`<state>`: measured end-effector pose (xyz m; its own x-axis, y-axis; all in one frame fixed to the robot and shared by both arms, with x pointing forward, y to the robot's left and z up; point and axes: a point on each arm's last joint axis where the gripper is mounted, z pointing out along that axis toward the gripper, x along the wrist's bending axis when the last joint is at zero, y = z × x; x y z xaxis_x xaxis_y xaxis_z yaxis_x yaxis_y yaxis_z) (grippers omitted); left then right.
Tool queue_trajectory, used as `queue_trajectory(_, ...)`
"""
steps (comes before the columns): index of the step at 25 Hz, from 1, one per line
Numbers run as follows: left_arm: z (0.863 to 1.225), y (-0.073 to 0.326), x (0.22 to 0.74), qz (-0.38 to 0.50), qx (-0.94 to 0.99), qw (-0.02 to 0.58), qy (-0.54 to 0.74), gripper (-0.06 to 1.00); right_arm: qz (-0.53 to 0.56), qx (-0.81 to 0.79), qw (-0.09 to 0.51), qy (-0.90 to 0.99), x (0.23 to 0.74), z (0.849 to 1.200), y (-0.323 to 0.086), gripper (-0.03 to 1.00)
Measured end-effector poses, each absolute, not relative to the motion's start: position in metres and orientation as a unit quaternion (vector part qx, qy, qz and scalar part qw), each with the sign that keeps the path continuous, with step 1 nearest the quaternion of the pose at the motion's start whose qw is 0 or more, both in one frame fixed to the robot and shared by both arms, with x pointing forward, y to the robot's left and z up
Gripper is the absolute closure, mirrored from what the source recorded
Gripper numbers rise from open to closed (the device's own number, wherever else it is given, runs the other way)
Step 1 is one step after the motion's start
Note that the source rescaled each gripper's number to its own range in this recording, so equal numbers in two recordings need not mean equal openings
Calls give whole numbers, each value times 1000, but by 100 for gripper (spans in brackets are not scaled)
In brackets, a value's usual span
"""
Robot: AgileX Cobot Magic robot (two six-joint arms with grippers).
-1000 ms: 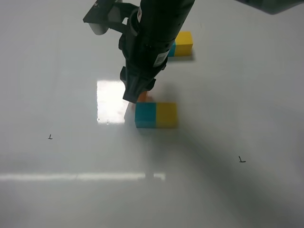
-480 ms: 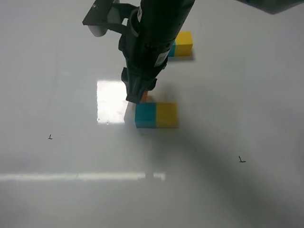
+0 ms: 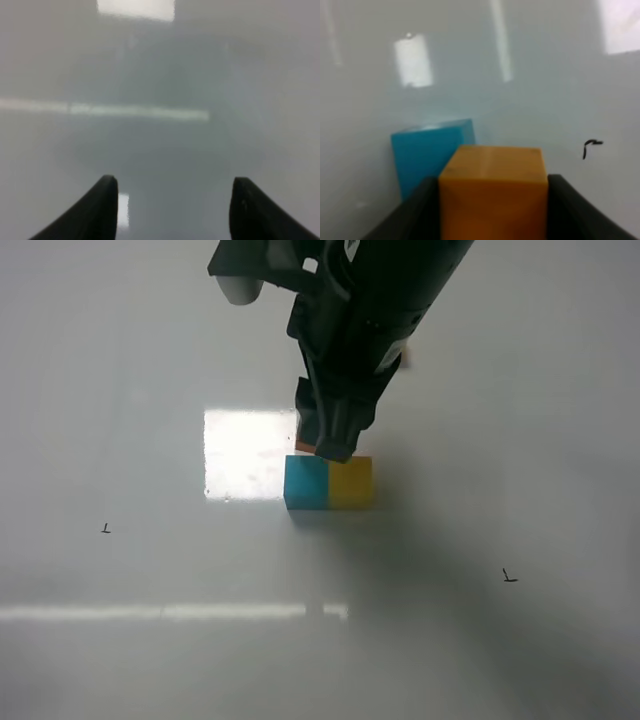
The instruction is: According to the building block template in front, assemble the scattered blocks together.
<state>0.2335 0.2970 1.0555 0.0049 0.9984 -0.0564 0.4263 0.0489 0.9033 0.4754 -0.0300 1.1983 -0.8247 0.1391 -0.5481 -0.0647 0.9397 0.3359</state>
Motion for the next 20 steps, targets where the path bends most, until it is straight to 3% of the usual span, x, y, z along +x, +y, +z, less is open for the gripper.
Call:
queue_trajectory(8, 1056, 297, 234, 361, 587, 397, 606, 70, 166, 25, 335, 927, 482, 1201, -31, 57)
queue_trajectory(20, 1056, 297, 233, 361, 588, 396, 606, 70, 151, 1, 335, 930, 493, 1183, -18, 57)
